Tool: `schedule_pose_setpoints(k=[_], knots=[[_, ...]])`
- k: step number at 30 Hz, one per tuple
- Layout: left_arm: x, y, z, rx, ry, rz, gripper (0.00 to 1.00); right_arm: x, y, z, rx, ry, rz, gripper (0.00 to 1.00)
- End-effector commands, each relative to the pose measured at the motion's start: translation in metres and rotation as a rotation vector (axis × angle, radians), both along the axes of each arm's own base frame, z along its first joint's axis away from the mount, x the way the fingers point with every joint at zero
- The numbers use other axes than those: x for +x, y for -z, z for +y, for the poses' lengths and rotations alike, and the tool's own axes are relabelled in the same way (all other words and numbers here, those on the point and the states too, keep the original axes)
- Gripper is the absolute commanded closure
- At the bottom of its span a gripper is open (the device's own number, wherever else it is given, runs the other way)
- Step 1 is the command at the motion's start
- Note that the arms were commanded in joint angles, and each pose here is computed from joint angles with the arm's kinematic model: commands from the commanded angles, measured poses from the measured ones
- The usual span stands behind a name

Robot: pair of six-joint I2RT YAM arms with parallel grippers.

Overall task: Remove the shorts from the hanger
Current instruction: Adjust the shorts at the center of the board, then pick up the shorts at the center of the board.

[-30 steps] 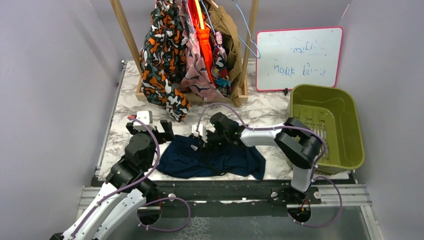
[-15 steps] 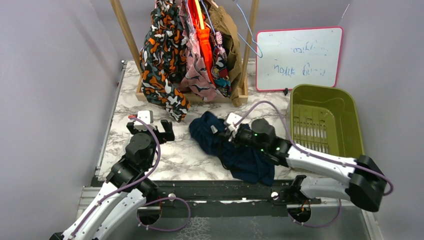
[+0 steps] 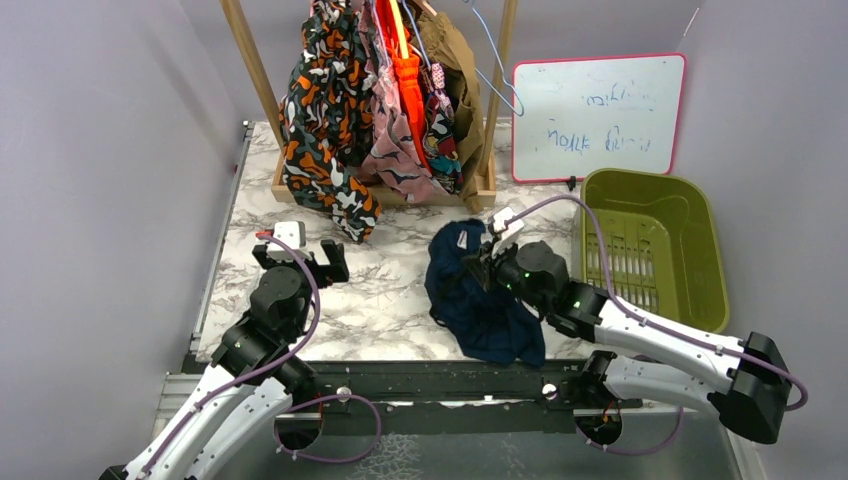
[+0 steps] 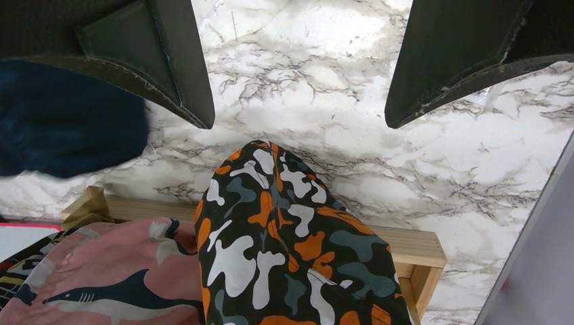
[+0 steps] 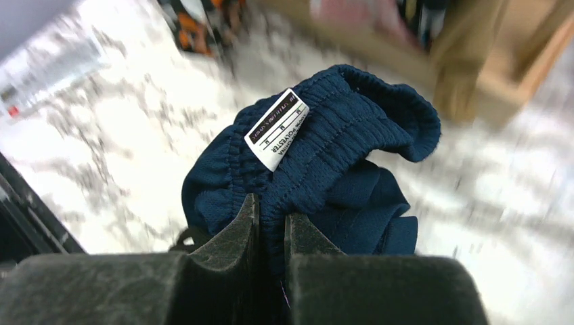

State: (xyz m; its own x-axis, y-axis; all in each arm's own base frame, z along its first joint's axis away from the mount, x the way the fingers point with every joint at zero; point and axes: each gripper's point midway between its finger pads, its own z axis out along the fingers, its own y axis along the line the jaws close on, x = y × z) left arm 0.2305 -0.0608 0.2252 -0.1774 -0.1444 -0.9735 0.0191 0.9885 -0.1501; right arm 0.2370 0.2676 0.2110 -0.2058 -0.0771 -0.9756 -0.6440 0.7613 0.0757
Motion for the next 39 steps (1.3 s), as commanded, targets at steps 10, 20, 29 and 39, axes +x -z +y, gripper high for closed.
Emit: schedule_pose_setpoints(k=[10, 20, 29, 39], knots=[[0.001, -0.001, -0.001, -0.009, 0.000, -0.001, 0.01, -0.070, 0.105, -0.069, -0.265, 0.252, 0.659, 0.71], [0.001, 0.002, -0.002, -0.006, 0.004, 0.007, 0.01, -0.069, 0.134, -0.055, -0.280, 0.269, 0.735, 0.01], [0.002, 0.003, -0.003, -0.004, 0.006, 0.012, 0.01, -0.060, 0.190, -0.045, -0.388, 0.305, 0.794, 0.01], [0.002, 0.001, -0.002, -0.008, 0.001, 0.005, 0.01, -0.061, 0.254, -0.088, -0.558, 0.541, 0.809, 0.24]])
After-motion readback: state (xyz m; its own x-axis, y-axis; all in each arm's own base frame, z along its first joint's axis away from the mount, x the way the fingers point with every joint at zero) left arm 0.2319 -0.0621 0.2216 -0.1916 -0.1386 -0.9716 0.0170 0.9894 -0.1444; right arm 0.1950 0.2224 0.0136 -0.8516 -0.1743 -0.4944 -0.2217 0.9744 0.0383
